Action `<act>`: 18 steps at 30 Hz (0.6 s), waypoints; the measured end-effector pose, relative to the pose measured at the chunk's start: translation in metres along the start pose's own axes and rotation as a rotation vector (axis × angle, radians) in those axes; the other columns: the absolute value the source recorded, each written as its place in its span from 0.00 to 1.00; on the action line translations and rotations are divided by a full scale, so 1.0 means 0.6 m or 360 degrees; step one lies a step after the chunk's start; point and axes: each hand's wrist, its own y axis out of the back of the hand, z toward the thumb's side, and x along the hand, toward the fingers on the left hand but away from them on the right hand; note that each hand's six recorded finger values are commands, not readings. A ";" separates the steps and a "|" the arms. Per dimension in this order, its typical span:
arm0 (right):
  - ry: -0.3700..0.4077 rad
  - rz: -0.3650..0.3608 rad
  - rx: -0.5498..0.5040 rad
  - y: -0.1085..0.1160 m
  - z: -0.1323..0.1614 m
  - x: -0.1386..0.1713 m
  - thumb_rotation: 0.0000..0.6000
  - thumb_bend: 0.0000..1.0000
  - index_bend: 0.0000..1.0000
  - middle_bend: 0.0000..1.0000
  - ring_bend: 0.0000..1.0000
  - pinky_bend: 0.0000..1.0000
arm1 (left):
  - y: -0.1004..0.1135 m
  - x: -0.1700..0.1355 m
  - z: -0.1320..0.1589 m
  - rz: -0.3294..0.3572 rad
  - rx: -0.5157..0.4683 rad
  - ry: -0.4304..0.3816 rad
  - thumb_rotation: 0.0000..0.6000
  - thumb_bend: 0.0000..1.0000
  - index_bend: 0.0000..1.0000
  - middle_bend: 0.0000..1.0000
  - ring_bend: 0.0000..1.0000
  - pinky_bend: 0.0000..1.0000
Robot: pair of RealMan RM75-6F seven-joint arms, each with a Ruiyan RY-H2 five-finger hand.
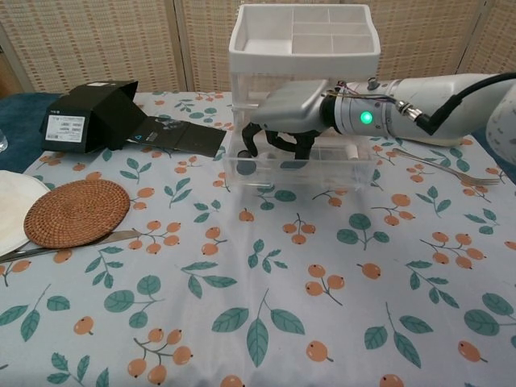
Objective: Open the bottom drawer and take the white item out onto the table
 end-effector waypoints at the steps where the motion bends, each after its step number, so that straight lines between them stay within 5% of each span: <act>1: 0.0000 0.0001 -0.0001 0.000 0.000 0.000 1.00 0.37 0.37 0.77 0.97 1.00 | 0.000 0.000 0.000 0.0000 0.0000 0.0000 1.00 0.25 0.10 0.07 0.10 0.06; 18: -0.0011 -0.0006 0.0002 -0.002 0.001 0.000 1.00 0.40 0.47 0.78 0.97 1.00 | -0.002 -0.002 -0.002 -0.0001 -0.0005 0.0004 1.00 0.26 0.10 0.07 0.10 0.06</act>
